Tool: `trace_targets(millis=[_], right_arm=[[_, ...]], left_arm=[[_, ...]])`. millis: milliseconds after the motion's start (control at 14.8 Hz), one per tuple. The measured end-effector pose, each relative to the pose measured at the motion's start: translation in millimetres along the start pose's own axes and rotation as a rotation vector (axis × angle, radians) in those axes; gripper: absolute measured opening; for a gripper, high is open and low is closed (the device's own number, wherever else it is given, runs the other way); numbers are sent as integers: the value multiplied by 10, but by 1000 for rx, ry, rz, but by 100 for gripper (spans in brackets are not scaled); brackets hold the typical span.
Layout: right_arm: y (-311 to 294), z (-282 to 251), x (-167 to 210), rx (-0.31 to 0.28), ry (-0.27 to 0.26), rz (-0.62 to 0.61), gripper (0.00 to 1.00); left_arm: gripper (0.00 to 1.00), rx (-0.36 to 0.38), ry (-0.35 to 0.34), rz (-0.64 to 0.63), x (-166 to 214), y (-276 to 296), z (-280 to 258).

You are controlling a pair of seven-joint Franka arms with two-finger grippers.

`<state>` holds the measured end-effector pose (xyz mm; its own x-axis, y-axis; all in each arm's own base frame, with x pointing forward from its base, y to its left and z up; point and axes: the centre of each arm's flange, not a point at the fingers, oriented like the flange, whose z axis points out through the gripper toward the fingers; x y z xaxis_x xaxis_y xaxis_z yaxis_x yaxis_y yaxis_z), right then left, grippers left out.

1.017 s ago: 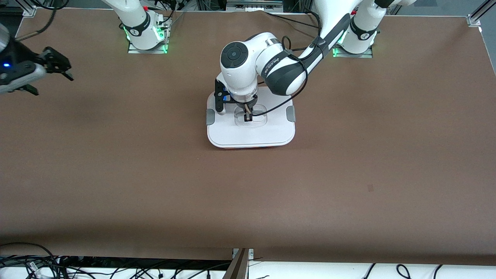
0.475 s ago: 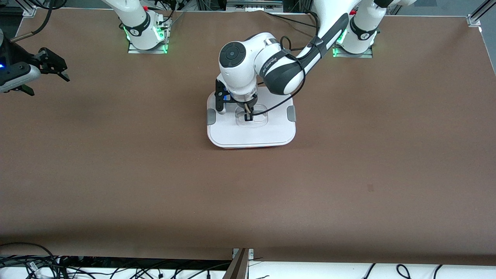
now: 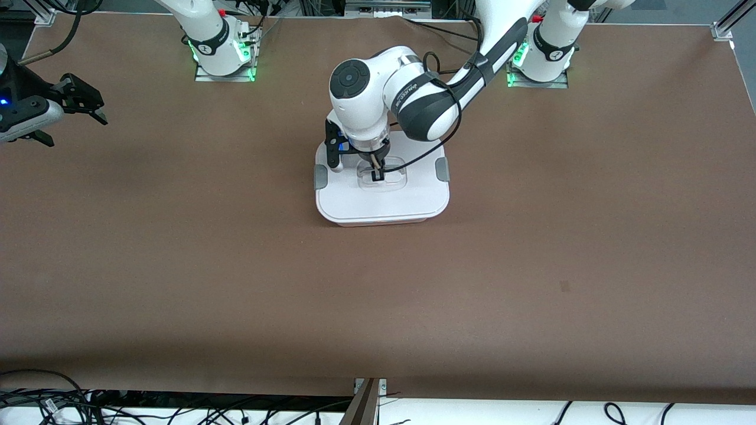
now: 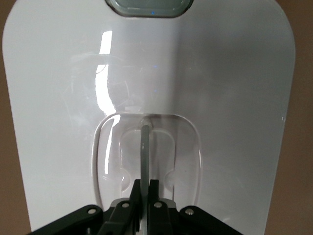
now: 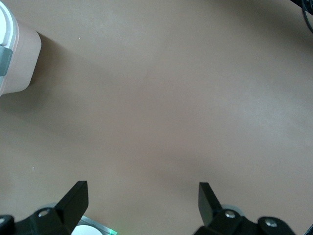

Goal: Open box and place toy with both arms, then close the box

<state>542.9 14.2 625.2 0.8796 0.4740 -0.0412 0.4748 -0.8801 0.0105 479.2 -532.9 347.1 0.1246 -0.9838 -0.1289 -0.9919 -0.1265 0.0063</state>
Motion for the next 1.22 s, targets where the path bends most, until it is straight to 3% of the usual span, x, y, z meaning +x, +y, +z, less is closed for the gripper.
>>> trace_targets(millis=[203,407,678,814,1220], right_arm=[[2,23,6,3,-7,0,100],[2,136,25,22,-49,7,100],[-70,189,60,31,-74,182,100],[-197,198,82,65,-91,266,100],[-182,196,59,78,-99,312,100]], left_arm=[[7,-1,-2,-12,5,12,1],[7,-1,-7,-33,46,81,4],[7,1,-11,-36,52,97,18],[7,0,-11,-36,52,97,24],[7,0,-12,-39,49,76,53]])
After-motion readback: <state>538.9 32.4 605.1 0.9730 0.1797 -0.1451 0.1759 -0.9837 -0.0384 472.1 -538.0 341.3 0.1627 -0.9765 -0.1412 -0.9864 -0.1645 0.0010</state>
